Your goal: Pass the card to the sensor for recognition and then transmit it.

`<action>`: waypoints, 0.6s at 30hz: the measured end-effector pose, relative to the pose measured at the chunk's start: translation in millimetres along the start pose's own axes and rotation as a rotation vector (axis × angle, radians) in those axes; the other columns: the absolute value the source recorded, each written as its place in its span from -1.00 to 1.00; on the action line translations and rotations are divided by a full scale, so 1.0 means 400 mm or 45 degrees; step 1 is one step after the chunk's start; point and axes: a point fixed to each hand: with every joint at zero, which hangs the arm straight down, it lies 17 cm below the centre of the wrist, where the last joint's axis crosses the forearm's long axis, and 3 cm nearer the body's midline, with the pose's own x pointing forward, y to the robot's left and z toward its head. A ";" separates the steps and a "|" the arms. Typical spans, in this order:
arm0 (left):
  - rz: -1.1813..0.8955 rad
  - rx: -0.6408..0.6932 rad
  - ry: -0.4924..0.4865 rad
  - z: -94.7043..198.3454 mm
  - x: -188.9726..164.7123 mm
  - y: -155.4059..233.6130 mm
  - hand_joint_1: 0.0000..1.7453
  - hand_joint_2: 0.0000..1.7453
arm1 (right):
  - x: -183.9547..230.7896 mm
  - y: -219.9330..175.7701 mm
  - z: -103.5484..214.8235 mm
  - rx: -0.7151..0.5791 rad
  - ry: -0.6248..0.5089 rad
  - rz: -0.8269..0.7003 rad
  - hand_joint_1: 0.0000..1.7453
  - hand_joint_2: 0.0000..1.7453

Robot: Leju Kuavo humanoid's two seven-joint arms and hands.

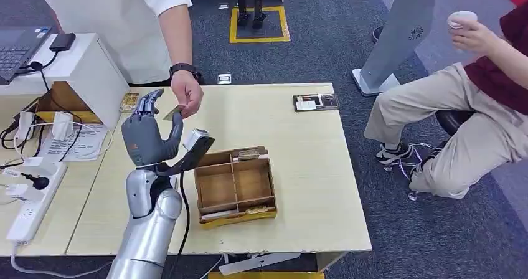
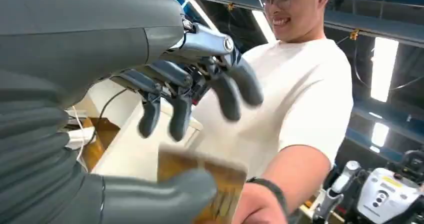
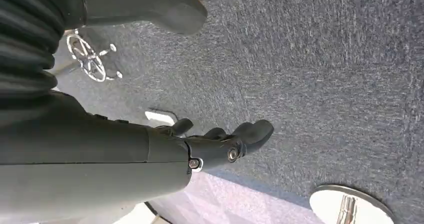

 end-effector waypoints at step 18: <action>0.387 0.319 0.039 0.000 -0.020 0.179 -1.00 1.00 | -0.014 -0.002 0.006 -0.019 0.040 -0.066 -1.00 1.00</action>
